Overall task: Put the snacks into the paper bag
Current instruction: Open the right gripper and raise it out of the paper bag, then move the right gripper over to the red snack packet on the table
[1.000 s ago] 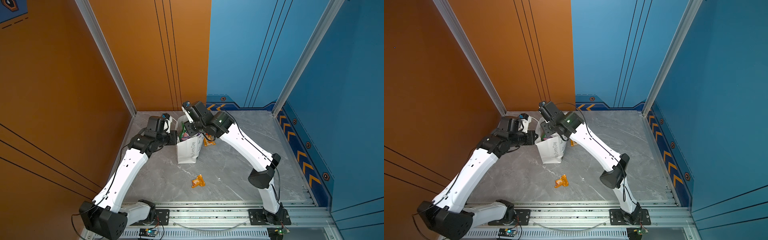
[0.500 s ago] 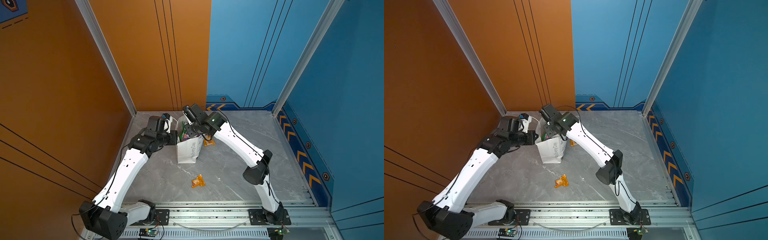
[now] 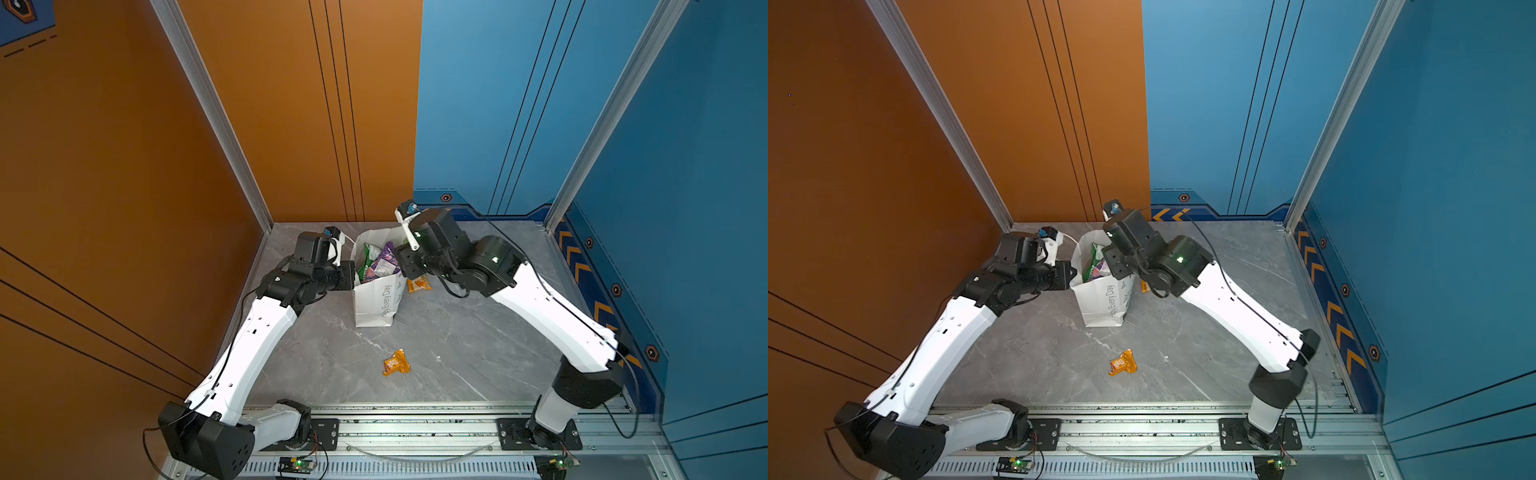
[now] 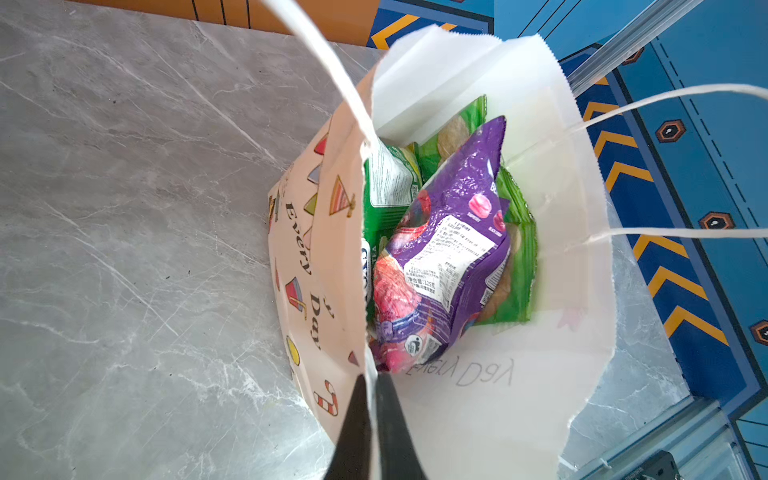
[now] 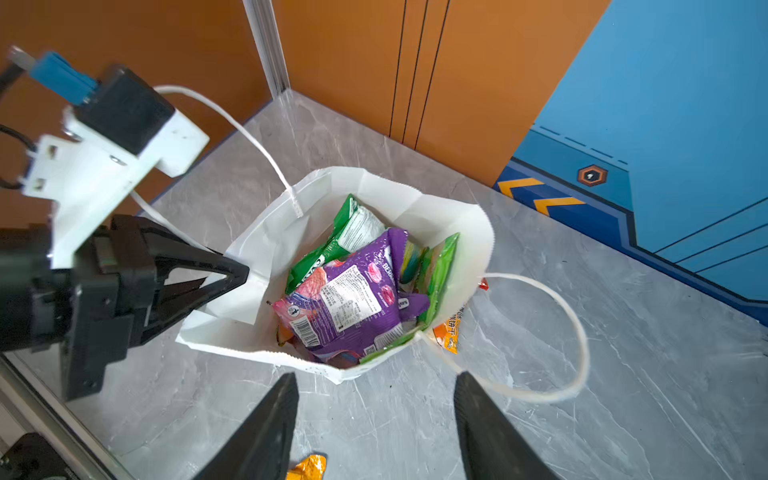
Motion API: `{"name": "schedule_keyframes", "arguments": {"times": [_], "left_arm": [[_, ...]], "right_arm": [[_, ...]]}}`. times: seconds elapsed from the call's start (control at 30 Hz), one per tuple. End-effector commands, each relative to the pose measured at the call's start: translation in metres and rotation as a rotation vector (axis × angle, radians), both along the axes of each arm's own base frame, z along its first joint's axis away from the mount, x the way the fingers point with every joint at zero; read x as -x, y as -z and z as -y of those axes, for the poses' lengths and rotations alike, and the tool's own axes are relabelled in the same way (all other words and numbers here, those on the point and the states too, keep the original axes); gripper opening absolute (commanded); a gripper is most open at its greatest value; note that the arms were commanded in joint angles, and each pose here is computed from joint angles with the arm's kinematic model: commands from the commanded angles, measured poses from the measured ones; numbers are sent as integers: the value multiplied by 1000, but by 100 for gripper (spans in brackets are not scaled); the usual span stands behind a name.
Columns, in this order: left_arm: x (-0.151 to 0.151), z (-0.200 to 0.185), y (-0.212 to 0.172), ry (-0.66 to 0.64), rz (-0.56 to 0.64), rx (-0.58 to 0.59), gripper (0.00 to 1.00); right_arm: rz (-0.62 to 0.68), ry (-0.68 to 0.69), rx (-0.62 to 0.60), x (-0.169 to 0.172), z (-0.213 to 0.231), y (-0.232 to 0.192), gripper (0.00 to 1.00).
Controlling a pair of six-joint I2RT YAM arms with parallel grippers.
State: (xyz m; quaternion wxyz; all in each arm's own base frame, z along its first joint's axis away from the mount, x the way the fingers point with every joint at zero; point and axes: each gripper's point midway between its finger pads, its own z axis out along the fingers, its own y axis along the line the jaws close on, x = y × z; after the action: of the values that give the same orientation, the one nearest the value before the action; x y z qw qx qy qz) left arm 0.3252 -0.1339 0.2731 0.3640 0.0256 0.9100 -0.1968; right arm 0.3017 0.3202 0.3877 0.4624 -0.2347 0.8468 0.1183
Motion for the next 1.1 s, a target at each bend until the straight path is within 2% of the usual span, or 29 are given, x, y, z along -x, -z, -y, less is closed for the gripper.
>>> {"name": "schedule_keyframes", "arguments": {"times": [0.0, 0.23, 0.33, 0.5, 0.6, 0.83, 0.93, 1.07], "left_arm": [[-8, -1, -25, 3, 121, 1, 0], [-9, -3, -24, -6, 119, -2, 0], [-9, -5, -24, -12, 121, -5, 0], [-10, -6, -23, -19, 119, -10, 0], [-11, -6, -21, -18, 114, -14, 0], [-12, -7, -20, -21, 112, -18, 0], [-11, -8, -20, -23, 116, -20, 0], [-11, -8, -22, -23, 118, -14, 0]], "right_arm": [[35, 46, -105, 3, 12, 1, 63], [-20, 161, -135, 23, 67, 58, 64], [-87, 232, -194, 22, 91, 91, 64], [-214, 440, -450, 3, 130, 149, 63], [-266, 557, -562, -7, 151, 183, 64], [-330, 726, -662, -18, 187, 242, 66], [-374, 718, -683, -30, 189, 255, 66], [-453, 715, -639, -48, 188, 271, 68]]}}
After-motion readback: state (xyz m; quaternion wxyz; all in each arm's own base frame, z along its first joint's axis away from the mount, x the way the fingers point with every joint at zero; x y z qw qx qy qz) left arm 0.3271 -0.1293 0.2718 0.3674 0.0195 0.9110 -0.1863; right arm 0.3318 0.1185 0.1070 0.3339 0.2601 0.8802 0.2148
